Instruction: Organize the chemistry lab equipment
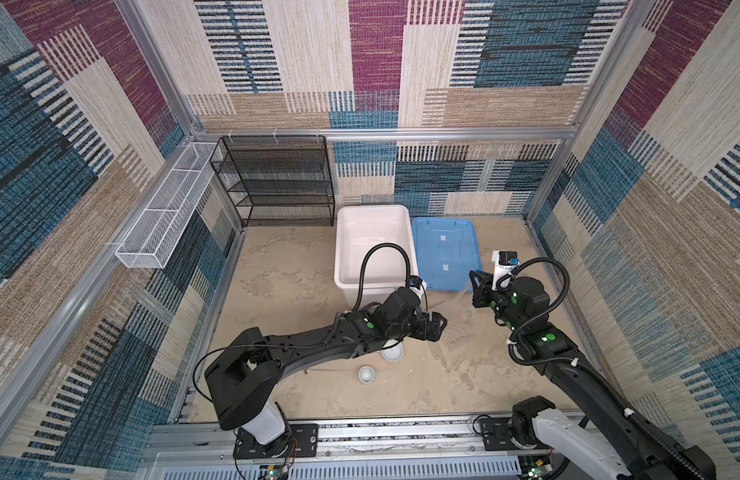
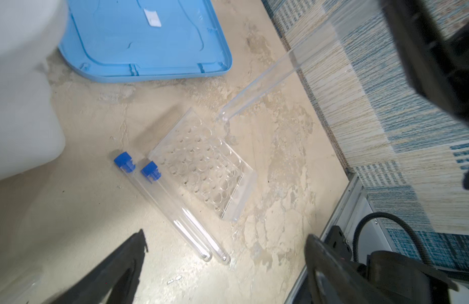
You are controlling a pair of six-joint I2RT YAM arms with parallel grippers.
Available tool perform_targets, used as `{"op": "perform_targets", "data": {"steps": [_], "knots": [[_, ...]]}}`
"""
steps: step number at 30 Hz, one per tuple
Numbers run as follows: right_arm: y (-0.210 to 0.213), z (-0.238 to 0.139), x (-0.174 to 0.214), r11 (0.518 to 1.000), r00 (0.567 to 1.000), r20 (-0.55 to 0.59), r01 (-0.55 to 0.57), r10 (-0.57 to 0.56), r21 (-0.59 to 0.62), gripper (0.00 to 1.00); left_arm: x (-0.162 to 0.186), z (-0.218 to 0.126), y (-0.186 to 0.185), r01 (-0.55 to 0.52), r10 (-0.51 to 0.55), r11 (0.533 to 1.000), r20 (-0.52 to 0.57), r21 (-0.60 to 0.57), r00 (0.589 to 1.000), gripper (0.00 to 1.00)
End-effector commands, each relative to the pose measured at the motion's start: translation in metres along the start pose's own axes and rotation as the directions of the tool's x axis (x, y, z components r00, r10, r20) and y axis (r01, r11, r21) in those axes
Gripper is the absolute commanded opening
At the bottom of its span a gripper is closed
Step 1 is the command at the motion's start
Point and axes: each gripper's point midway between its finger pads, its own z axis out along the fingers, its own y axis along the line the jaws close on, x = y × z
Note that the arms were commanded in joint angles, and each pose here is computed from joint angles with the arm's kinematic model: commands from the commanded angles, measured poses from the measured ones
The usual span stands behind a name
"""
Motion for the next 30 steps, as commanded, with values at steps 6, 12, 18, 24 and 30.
{"op": "perform_targets", "data": {"steps": [6, 12, 18, 24, 30], "knots": [[0.003, 0.011, 0.006, 0.999, 0.999, 0.02, 0.034, -0.034, -0.001, 0.16, 0.004, 0.011, 0.01, 0.038, -0.039, 0.998, -0.023, -0.058, 0.999, 0.95], [0.005, 0.018, 0.016, 0.998, 0.998, 0.014, 0.066, -0.066, -0.01, 0.16, 0.009, 0.018, 0.009, 0.036, -0.039, 0.998, -0.046, -0.056, 0.998, 0.93], [0.005, 0.026, 0.027, 0.997, 0.997, -0.007, 0.08, -0.08, -0.012, 0.16, 0.009, 0.017, 0.01, 0.026, -0.029, 0.997, -0.045, -0.071, 0.999, 0.93], [0.001, 0.029, 0.034, 0.996, 0.995, -0.022, 0.093, -0.093, 0.01, 0.16, 0.009, 0.017, 0.014, 0.025, -0.03, 0.995, -0.046, -0.092, 0.998, 0.93], [-0.002, 0.034, 0.042, 0.995, 0.995, -0.047, 0.093, -0.092, 0.022, 0.16, 0.008, 0.014, 0.016, 0.019, -0.022, 0.994, -0.033, -0.108, 0.999, 0.93]]}}
